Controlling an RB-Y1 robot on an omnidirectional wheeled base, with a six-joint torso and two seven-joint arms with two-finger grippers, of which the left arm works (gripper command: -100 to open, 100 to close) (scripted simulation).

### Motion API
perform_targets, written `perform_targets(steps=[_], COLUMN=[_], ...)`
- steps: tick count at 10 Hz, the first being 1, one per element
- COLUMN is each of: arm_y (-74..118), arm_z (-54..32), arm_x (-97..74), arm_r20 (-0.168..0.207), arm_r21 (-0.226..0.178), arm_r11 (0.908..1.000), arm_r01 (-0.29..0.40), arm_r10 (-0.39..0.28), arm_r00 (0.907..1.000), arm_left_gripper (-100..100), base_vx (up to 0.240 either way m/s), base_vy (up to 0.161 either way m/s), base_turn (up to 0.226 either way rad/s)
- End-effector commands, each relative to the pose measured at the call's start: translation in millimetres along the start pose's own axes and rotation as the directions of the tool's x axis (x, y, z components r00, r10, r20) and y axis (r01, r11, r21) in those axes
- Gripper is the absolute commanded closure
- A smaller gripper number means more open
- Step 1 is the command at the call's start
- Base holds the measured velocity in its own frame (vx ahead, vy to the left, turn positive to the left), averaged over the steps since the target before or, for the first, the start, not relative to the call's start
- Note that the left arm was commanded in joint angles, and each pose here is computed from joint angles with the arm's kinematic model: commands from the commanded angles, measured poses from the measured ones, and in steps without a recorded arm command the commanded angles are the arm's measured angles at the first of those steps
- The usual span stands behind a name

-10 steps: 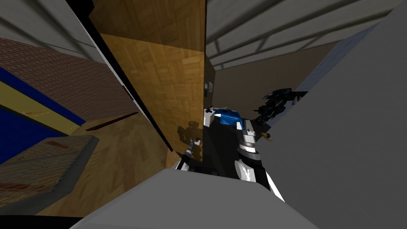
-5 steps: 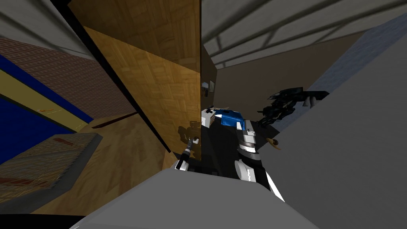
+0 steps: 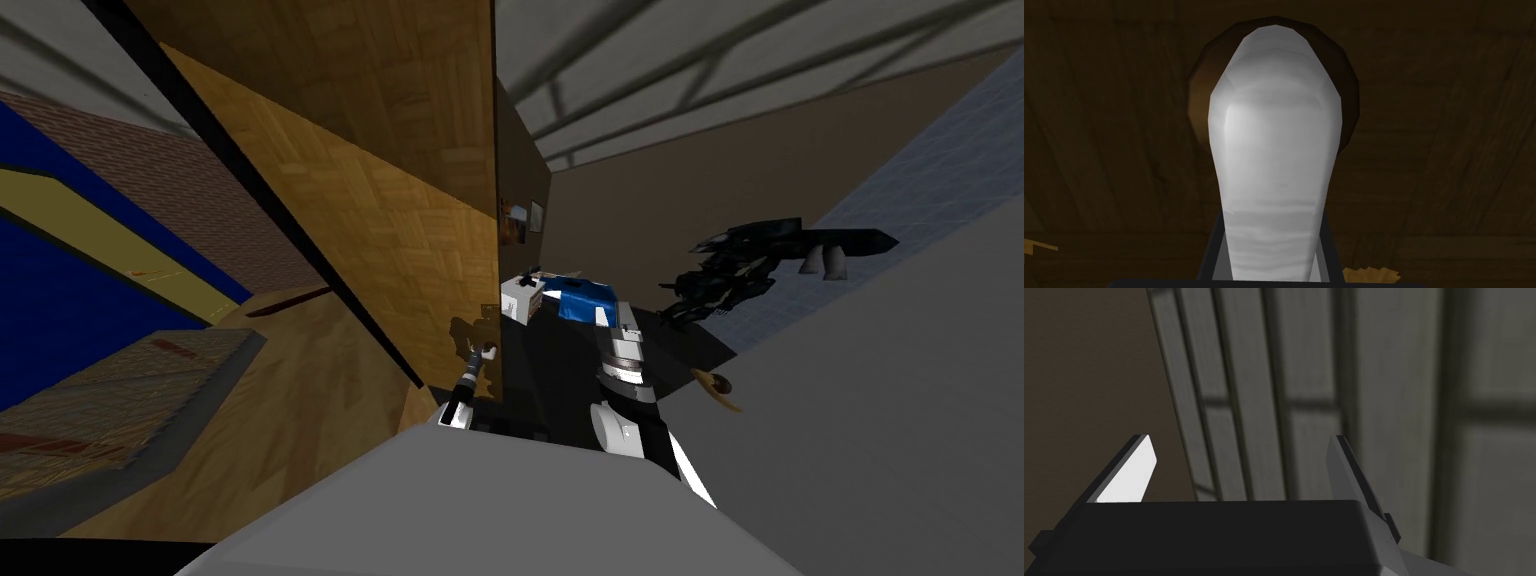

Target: Push the door open

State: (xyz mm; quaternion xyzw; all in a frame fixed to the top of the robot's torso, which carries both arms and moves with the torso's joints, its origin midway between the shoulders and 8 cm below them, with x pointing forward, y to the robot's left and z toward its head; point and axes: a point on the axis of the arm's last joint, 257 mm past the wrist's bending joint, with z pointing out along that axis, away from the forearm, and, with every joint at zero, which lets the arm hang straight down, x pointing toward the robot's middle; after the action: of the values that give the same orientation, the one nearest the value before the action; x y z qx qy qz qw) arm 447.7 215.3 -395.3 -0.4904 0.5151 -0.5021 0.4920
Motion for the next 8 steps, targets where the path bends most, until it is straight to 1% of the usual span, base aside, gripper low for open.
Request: perform_targets(steps=[1,2,3,4,8], arm_y=[-4.1,-3.9,-1.1,-2.7,-3.3], arm_z=[4.3,4.7,1.8,2.6,2.0], arm_x=[-3.5,-5.9,-9.1,-22.3,-46.8], arm_r20=[0.017,0.028,0.027,0.048,0.089], arm_r21=[0.012,0.012,0.004,0.008,0.008], arm_r11=[0.9999,0.9999,1.0000,1.0000,0.9998], arm_r01=[0.007,0.012,0.005,-0.004,-0.019], arm_r10=[-0.008,-0.012,-0.005,0.004,0.019], arm_r00=[0.9998,0.9995,0.9996,0.9989,0.9958], arm_left_gripper=[100,100,100,100,100], base_vx=[0.167,0.173,0.084,0.123,0.182], base_vy=[-0.107,-0.124,-0.046,-0.036,-0.057], base_turn=[0.057,0.069,0.045,0.034,0.042])
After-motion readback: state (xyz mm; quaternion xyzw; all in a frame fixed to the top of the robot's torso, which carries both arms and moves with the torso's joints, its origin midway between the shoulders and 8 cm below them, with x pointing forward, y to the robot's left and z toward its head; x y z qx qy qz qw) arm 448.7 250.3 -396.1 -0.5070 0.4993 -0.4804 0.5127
